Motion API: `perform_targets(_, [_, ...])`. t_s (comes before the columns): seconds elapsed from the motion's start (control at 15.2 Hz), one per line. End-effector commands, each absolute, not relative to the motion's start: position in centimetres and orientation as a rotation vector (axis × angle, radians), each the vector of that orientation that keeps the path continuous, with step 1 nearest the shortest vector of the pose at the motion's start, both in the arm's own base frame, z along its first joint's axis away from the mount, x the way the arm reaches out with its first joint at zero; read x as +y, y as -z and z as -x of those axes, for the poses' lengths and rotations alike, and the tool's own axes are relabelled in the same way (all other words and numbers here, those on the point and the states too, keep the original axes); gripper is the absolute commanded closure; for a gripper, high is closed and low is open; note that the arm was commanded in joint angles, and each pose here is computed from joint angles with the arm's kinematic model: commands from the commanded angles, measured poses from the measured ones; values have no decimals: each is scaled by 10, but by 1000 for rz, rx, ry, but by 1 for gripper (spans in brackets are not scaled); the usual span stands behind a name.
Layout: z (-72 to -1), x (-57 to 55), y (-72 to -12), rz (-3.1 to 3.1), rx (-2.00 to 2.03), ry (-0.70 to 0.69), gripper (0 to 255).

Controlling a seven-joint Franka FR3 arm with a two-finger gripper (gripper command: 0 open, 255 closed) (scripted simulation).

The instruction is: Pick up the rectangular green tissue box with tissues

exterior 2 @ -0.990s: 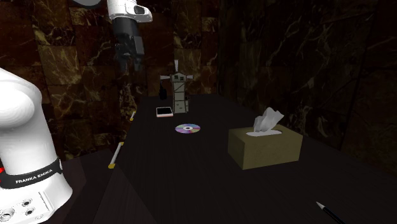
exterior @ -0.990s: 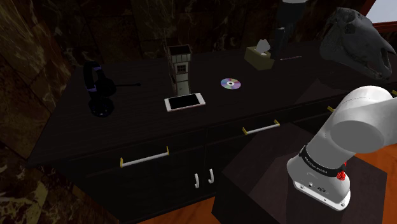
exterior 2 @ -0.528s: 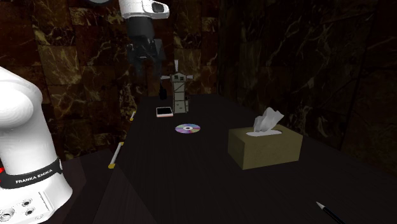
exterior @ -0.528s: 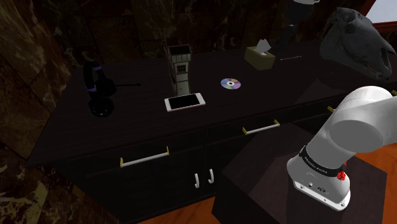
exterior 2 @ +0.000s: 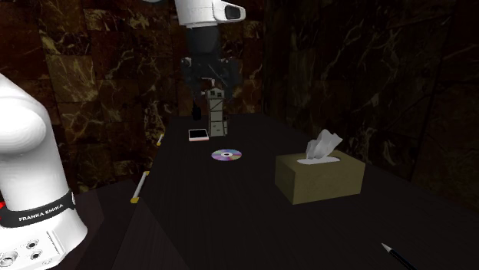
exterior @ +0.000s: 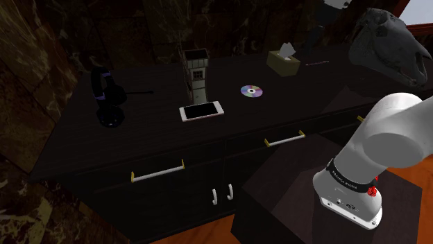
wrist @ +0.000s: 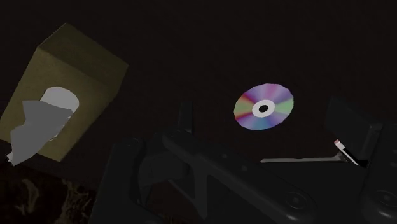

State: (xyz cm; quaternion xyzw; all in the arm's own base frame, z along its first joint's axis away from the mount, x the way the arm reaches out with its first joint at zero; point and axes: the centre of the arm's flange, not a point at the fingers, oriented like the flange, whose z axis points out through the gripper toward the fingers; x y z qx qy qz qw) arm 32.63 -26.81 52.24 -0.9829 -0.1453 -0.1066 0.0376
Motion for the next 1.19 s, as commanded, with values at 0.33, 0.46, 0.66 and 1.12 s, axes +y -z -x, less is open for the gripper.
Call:
perform_targets(0.33, [-354, -364, -492, 2897, -557, 486, 0])
perform_targets(0.46, [-364, -390, -482, 2860, -585, 529, 0])
perform_targets(0.66, [-381, -429, -468, 2803, -627, 592, 0])
perform_targets(1.12, [-421, -500, -433, 2687, -704, 709, 0])
